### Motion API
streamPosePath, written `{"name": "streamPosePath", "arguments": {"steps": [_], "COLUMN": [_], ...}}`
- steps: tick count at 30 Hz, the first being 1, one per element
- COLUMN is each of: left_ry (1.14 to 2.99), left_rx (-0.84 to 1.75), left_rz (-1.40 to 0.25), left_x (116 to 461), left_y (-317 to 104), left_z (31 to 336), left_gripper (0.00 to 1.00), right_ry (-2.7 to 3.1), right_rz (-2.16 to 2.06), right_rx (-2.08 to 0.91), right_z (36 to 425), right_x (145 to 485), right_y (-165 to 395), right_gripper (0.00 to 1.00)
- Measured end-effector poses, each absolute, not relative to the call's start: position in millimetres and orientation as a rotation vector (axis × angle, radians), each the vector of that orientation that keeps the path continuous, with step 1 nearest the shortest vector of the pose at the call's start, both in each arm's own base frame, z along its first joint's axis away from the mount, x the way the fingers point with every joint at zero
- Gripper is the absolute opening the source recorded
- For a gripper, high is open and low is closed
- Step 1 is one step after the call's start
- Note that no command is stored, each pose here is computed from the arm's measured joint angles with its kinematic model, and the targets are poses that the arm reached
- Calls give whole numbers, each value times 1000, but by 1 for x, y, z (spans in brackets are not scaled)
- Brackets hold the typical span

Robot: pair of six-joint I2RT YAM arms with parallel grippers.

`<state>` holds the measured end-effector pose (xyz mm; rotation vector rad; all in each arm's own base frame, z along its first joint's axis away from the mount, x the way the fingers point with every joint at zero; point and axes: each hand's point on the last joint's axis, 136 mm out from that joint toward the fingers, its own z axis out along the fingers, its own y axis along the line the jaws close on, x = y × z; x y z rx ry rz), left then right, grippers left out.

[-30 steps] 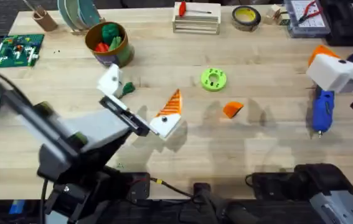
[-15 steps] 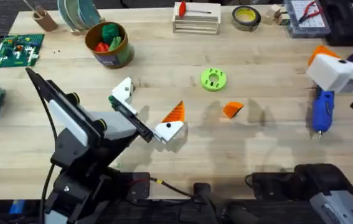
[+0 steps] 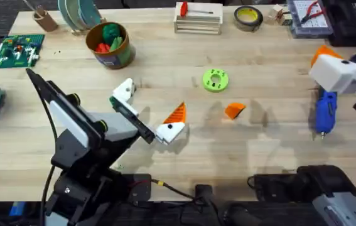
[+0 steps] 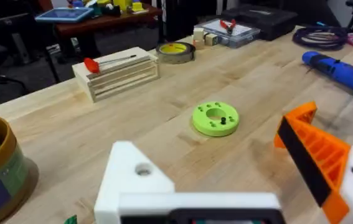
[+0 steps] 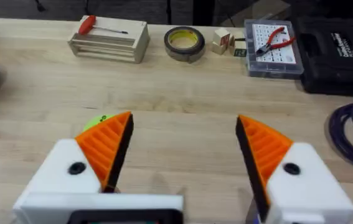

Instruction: Pick up the gripper from the table and insert it into the empty holder that is missing its gripper. Then pick up a screw, insert it into the mounting hole, and use the screwdriver to tighten it. Finally, clean up the table by picking up the vegetable and placing it into the bucket.

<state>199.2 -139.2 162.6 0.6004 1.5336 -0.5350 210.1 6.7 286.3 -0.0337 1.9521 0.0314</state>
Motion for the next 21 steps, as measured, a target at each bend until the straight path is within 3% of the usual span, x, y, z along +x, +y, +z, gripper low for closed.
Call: {"name": "streamPosePath", "arguments": {"steps": [21], "left_ry": [1530], "left_rx": [609], "left_rz": [-543], "left_x": [198], "left_y": [-141], "left_z": [163], "left_gripper": [994], "right_ry": [1952], "right_rz": [31], "right_rx": [-34], "right_z": [286], "right_x": [210], "right_y": [7], "right_gripper": [991]}}
